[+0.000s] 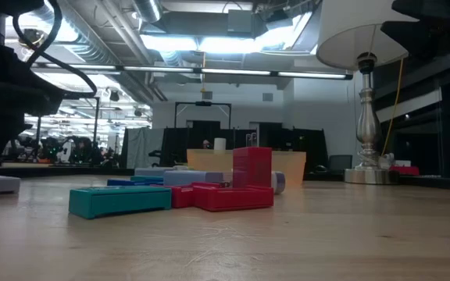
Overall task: Pick & Place Office items
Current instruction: Put the white digital timer into the gray bin
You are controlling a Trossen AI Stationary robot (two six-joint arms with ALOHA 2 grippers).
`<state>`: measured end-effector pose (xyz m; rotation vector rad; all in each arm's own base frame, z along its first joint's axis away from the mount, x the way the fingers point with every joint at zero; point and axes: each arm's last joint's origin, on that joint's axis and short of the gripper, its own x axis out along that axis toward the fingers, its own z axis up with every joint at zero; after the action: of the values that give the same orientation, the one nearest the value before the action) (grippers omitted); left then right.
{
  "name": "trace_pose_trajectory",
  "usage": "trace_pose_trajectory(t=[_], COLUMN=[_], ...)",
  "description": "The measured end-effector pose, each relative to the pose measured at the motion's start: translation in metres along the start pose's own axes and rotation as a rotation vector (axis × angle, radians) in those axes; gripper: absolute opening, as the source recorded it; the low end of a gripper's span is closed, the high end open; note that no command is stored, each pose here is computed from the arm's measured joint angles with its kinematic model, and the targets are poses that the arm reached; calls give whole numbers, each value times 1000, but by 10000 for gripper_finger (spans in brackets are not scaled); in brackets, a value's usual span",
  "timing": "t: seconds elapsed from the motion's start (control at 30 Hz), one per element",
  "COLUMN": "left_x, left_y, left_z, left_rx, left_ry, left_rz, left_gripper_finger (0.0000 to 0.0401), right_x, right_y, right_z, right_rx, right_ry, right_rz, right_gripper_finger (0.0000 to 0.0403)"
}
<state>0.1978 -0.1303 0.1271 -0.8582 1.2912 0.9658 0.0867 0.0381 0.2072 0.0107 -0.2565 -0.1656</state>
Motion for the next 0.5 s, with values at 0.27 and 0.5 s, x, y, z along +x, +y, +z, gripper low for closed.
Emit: trace_pose_trajectory(t=[0.27, 0.5], left_x=[1, 1], left_y=[5, 6], left_z=[1, 1], left_rx=[-5, 5], left_ry=[-4, -5], left_rz=[24, 25], left_gripper_finger=[213, 165], right_x=[0, 0], right_y=[0, 0], right_z=[0, 0], right_rx=[-1, -1], right_ry=[0, 1], right_rz=[-1, -4], right_gripper_finger=[241, 241])
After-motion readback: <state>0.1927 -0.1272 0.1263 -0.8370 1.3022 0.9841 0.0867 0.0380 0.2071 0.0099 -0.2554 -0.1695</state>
